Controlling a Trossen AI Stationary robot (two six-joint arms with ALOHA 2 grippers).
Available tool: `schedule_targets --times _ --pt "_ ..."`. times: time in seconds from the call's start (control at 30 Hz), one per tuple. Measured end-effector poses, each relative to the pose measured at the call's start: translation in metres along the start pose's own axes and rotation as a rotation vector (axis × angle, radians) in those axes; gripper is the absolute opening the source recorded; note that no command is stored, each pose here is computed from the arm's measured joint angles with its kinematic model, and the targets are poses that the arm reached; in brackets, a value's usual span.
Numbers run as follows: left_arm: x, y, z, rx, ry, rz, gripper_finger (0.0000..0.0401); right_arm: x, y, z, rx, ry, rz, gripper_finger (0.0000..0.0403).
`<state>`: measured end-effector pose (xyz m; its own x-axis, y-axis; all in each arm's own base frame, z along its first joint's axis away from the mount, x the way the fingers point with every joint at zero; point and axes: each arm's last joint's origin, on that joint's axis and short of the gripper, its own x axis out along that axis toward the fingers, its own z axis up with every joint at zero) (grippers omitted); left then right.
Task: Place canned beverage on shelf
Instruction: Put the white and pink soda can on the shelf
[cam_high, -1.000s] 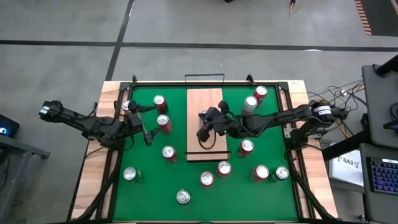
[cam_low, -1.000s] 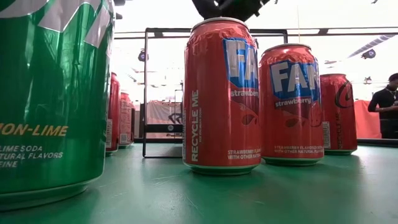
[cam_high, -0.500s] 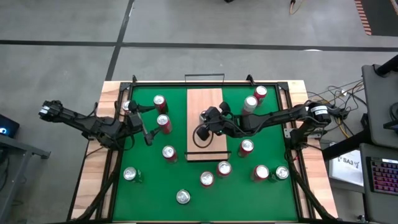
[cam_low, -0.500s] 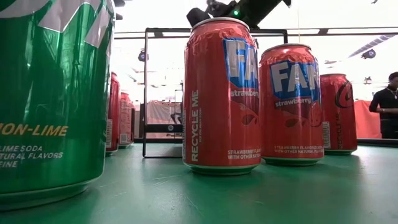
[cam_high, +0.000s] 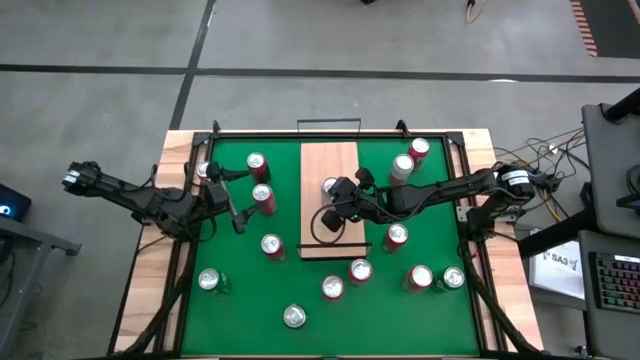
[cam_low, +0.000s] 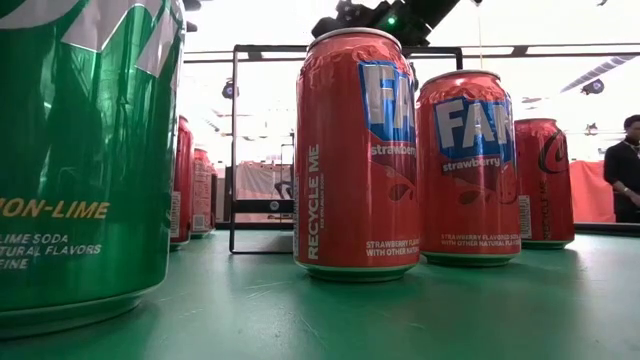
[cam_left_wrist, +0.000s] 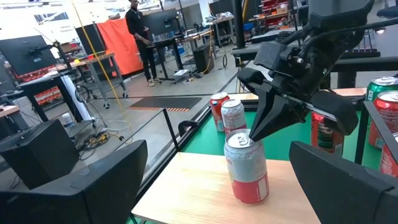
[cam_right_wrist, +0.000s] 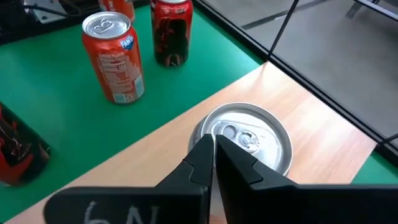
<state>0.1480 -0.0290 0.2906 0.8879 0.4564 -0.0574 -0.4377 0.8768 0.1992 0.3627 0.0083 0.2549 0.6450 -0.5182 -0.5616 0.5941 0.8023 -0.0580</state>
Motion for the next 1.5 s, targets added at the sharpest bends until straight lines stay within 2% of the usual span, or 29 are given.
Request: schedule_targets --times 0.3,0.5,0.9,1.13,1.5 --pt "0.0 0.0 0.0 0.0 0.0 0.0 0.0377 -0.008 -0.006 0.0 -0.03 0.031 -0.015 0.0009" --pt "0.0 0.0 0.0 0.0 0.001 0.0 0.0377 -0.009 -0.005 0.01 0.051 -0.051 0.005 0.0009" --pt "0.001 -0.001 0.0 0.002 0.002 0.0 0.0377 0.015 -0.008 0.006 0.054 -0.055 -0.049 0.0009" --pt "0.001 -0.001 0.0 0.002 0.002 0.0 0.0377 0.014 -0.003 0.005 0.029 -0.021 0.051 0.0009" --pt "0.001 -0.001 0.0 0.003 0.003 0.0 0.0377 0.0 0.003 0.003 -0.042 -0.006 0.095 0.0009"
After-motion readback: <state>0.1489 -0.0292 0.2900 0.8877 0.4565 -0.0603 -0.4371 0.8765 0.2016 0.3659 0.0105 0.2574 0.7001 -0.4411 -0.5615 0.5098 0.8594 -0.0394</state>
